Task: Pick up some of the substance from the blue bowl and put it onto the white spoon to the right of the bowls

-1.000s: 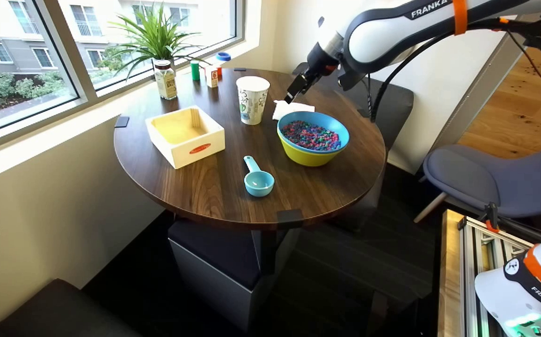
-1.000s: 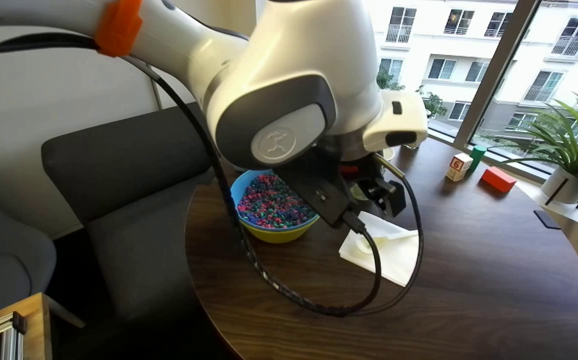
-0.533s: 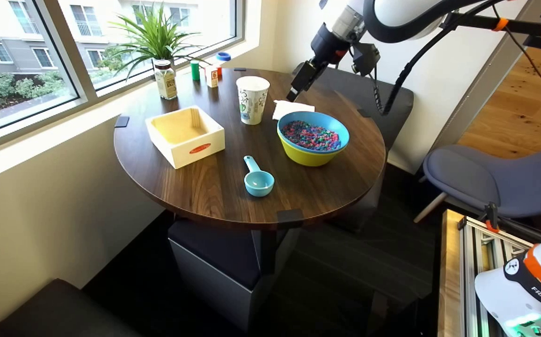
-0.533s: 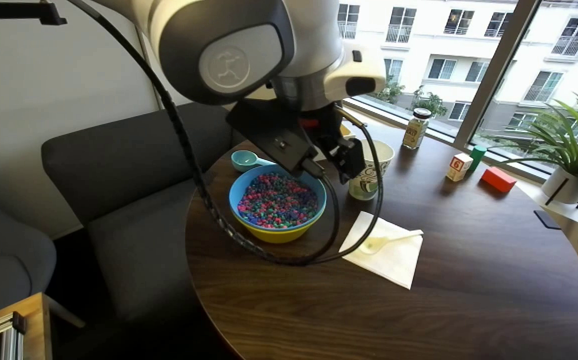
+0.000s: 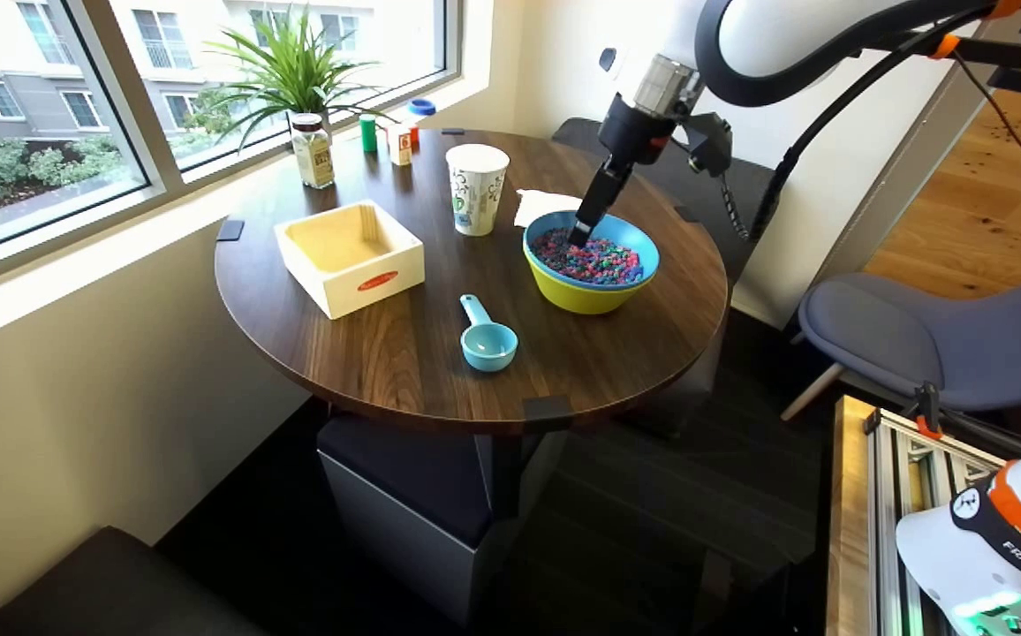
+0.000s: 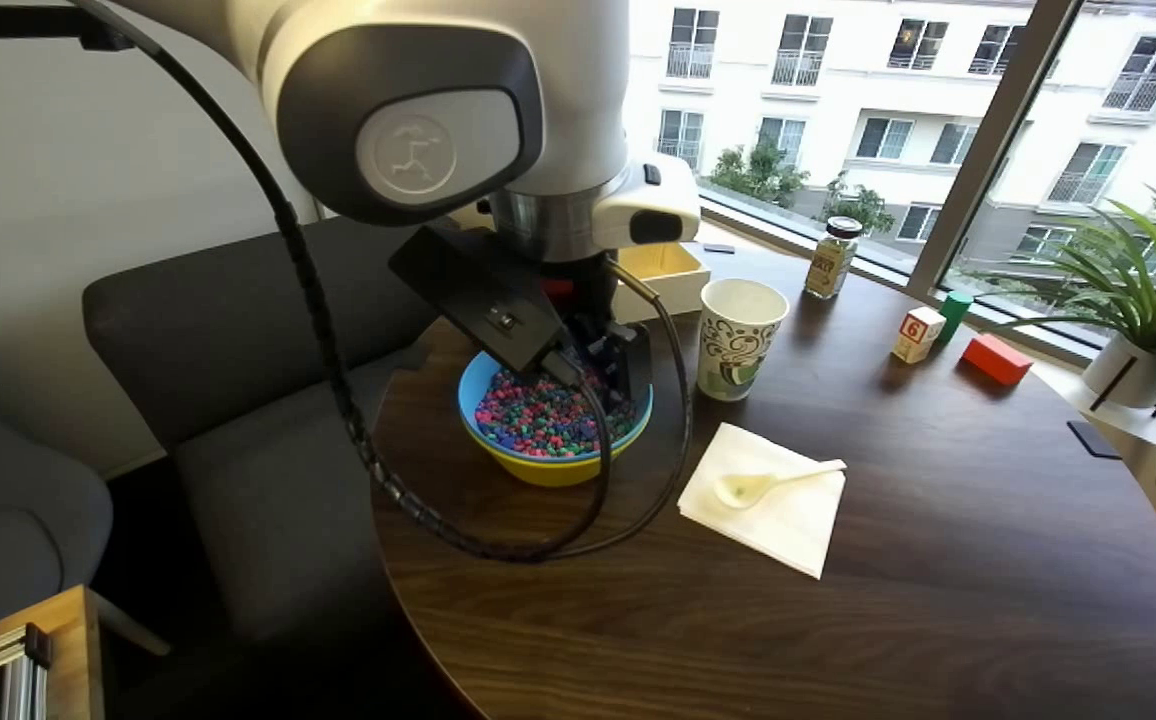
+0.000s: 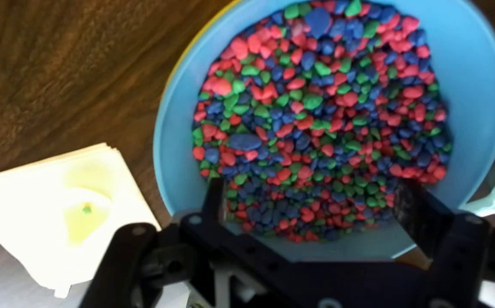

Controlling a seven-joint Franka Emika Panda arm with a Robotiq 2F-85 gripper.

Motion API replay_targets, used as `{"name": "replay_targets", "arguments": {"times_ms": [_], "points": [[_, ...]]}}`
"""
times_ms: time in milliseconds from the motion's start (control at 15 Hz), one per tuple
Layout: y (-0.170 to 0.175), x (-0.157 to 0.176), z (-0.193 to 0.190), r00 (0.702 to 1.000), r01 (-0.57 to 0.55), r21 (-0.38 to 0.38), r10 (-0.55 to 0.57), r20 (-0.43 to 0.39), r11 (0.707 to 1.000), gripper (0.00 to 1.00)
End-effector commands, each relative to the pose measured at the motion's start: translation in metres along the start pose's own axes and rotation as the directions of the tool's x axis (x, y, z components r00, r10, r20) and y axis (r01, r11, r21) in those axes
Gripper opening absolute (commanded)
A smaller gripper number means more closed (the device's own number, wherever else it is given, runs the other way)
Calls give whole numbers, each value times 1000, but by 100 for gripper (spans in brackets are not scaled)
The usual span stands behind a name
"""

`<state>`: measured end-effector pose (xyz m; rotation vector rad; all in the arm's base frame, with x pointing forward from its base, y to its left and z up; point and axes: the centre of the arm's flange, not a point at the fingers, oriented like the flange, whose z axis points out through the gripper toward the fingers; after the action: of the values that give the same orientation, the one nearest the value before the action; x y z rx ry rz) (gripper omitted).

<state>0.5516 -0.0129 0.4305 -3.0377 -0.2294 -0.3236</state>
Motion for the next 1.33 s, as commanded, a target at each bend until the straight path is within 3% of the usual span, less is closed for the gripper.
{"name": "replay_targets", "arguments": {"times_ms": [0, 67, 200, 800, 1067, 1133, 1200, 1267], "points": [[0, -11, 20, 999, 41, 1, -41, 14, 999, 95], [0, -11, 23, 999, 47, 4, -47, 12, 999, 75], [0, -12, 27, 998, 57, 4, -57, 15, 998, 70], [3, -10, 31, 997, 73, -7, -73, 0, 997, 0], [2, -9, 23, 997, 81, -13, -81, -12, 997, 6], [2, -9, 23, 997, 82, -14, -82, -15, 997, 41], [2, -8, 22, 996, 84, -15, -84, -17, 996, 42], [3, -8, 23, 996, 84, -20, -85, -23, 996, 10]]}}
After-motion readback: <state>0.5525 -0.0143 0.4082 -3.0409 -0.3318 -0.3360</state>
